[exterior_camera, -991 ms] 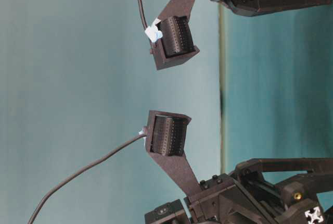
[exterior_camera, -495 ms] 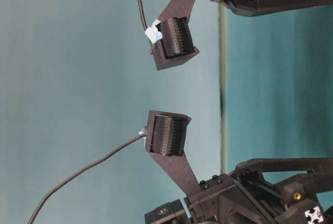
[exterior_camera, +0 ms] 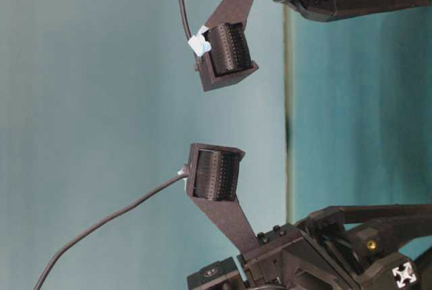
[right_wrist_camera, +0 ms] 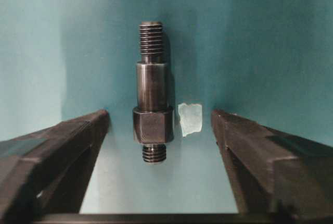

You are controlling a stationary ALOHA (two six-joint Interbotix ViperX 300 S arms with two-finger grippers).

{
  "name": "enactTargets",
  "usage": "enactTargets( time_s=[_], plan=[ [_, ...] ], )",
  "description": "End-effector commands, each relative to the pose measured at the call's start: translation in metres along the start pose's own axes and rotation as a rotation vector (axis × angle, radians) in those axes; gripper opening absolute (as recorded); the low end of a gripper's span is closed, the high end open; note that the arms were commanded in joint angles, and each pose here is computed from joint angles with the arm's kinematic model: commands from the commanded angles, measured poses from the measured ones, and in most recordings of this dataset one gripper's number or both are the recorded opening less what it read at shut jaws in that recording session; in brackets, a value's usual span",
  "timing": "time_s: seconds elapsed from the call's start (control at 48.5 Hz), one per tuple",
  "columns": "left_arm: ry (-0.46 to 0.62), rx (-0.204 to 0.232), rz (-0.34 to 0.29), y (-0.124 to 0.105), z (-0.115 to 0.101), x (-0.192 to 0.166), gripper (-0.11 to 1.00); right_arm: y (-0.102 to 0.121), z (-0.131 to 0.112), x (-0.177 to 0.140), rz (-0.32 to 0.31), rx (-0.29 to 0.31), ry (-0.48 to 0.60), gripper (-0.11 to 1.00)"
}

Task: Insert the washer onto the shaft with both hands.
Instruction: 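Close left gripper on the silver washer and right on the shaft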

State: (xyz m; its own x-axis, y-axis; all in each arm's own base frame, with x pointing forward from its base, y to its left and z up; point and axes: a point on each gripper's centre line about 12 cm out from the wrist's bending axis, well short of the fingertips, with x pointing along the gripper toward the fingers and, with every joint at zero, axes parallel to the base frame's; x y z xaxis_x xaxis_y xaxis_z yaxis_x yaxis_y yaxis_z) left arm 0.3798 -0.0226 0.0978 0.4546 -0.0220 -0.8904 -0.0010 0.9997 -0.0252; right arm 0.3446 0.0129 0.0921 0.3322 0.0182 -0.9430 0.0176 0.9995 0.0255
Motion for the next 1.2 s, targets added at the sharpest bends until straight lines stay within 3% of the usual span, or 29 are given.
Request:
enactTargets(
  time_s=[0.0, 0.227, 0.413, 1.176],
  plan=[
    [-0.009, 0.007, -0.003, -0.0019, 0.0018, -0.0017, 0.38, -0.0018, 0.0049, -0.0004, -0.001, 0.015, -0.017, 0.43],
    [-0.006, 0.012, -0.003, -0.0018, 0.0002, -0.0017, 0.36, -0.0018, 0.0048, -0.0004, -0.001, 0.010, -0.015, 0.14],
    [-0.009, 0.015, -0.003, -0.0019, 0.0011, -0.0024, 0.36, -0.0018, 0.0038, 0.0001, -0.001, 0.007, -0.008, 0.01],
    [-0.009, 0.018, -0.004, -0.0024, 0.0008, -0.0027, 0.36, -0.0014, 0.0017, 0.0003, -0.001, 0.000, 0.006, 0.00]
  ],
)
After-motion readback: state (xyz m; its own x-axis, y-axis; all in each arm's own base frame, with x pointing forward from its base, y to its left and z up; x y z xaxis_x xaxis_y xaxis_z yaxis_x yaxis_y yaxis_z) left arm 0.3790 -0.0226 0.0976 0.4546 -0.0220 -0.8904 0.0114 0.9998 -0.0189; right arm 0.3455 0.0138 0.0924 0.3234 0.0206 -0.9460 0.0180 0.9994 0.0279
